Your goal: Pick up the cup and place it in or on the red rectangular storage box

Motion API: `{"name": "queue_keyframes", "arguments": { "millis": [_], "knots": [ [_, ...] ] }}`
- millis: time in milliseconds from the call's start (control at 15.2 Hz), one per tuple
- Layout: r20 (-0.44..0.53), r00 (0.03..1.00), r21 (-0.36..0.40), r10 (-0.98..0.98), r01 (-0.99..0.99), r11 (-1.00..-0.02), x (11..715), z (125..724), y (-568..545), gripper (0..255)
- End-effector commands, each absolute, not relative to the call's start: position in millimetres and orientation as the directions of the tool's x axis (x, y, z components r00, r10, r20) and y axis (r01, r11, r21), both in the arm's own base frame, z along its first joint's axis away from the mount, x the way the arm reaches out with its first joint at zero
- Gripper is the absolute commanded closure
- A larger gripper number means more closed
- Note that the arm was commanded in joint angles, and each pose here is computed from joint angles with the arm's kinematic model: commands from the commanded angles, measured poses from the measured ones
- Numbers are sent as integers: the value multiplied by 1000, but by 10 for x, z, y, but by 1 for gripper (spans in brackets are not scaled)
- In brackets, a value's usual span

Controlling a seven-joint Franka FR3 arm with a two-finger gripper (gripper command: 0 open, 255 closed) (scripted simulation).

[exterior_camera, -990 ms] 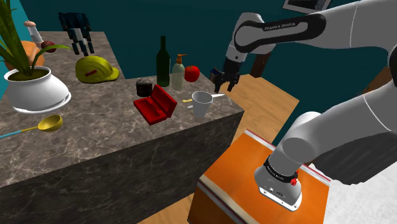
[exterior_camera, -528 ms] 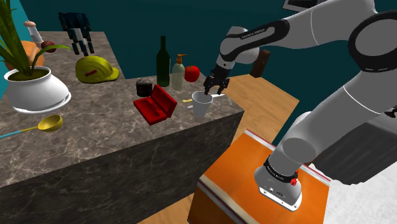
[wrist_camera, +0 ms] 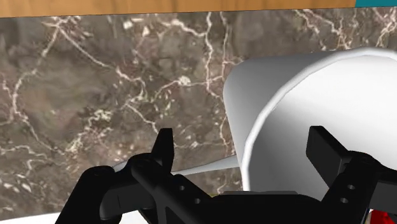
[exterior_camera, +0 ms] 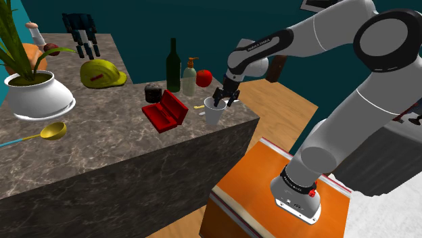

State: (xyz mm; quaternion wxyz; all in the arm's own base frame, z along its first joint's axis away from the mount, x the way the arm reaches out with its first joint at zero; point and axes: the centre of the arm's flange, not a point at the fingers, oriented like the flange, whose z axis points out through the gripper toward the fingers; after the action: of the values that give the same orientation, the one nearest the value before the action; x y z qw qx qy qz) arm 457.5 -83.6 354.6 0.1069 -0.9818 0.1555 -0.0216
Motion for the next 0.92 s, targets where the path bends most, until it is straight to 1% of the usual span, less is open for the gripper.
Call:
{"name": "queue_keyframes", "arguments": {
  "millis": [0, 396, 462, 858],
  "knots": [
    [10, 951, -217, -310, -301, -929, 4570, 3513, -828, 0],
    [10, 951, -217, -310, -301, -929, 4570, 3513, -828, 0],
    [10, 951, -217, -310, -301, -929, 4570, 3513, -828, 255],
    [10, 951, -217, -310, -301, -929, 4570, 3513, -829, 255]
  ]
}}
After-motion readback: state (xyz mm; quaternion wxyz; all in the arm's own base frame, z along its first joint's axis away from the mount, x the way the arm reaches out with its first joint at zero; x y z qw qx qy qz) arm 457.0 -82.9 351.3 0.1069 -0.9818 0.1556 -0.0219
